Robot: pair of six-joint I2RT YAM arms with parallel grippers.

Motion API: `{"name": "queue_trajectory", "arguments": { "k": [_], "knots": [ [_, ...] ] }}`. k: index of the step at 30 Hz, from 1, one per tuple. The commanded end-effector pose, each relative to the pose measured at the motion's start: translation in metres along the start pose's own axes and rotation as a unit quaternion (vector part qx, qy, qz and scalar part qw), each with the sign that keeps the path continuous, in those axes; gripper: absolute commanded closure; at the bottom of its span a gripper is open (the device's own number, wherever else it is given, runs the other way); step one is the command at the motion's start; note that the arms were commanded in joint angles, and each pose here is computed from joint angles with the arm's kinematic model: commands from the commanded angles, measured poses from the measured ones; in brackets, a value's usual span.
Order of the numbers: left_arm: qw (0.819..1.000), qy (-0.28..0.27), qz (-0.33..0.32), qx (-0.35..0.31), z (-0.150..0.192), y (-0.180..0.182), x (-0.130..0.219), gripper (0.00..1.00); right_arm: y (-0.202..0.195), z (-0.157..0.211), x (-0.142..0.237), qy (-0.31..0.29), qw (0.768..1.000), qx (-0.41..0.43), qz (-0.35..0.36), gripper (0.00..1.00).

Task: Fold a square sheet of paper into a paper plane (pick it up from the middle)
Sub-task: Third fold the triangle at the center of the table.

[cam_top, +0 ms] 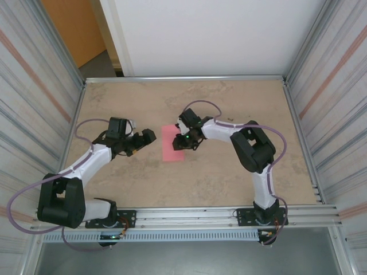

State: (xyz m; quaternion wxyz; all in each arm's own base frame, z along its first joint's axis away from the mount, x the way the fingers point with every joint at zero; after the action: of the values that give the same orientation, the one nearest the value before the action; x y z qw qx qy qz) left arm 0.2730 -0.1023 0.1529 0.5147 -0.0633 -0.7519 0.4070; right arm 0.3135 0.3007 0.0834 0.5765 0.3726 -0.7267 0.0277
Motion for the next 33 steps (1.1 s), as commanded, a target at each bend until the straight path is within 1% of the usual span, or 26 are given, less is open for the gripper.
{"name": "queue_trajectory", "arguments": {
  "k": [1,5,8,11,13,19,25,29,33],
  "knots": [
    [0.997,0.053,0.049,-0.004,0.012,-0.003,-0.009,0.03,-0.016,0.033,0.024,0.058,0.997,0.044,0.004,0.67],
    [0.995,0.088,0.053,-0.011,0.026,-0.008,-0.017,0.03,-0.004,0.019,0.046,0.005,1.000,-0.010,-0.022,0.64],
    [0.992,0.113,0.047,-0.006,0.038,-0.012,-0.026,0.06,0.000,0.007,0.054,-0.059,0.993,-0.101,-0.029,0.64],
    [0.990,0.138,0.035,0.009,0.053,-0.013,-0.036,0.12,-0.008,0.011,0.057,-0.115,0.977,-0.182,0.004,0.65],
    [0.987,0.155,0.036,0.022,0.061,-0.013,-0.042,0.18,-0.010,0.015,0.054,-0.129,0.970,-0.205,-0.011,0.68],
    [0.980,0.191,0.042,0.029,0.076,-0.019,-0.060,0.37,-0.018,0.019,0.033,-0.106,0.971,-0.214,-0.005,0.72],
    [0.976,0.214,0.033,0.034,0.077,-0.019,-0.077,0.54,-0.033,0.029,0.020,-0.083,0.970,-0.229,0.016,0.74],
    [0.973,0.224,0.029,0.036,0.076,-0.022,-0.085,0.58,-0.041,0.041,0.013,-0.067,0.968,-0.240,0.018,0.74],
    [0.971,0.236,0.030,0.032,0.075,-0.024,-0.093,0.64,-0.044,0.050,0.009,-0.057,0.967,-0.246,0.019,0.74]
  ]
}}
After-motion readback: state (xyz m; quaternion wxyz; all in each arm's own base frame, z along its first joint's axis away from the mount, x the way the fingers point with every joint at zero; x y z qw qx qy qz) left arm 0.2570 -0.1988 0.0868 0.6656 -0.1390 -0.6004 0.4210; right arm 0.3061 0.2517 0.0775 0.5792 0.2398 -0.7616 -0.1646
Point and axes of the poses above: each hand's point on the last joint's axis, 136 mm out from that joint toward the fingers, its own x axis back along the fingers, its own y axis along the line the jaws close on, z = x × y, the point moved 7 cm from there along x, back along the fingers, and after that the axes turned 14 degrees about x, right-handed, at the moved point
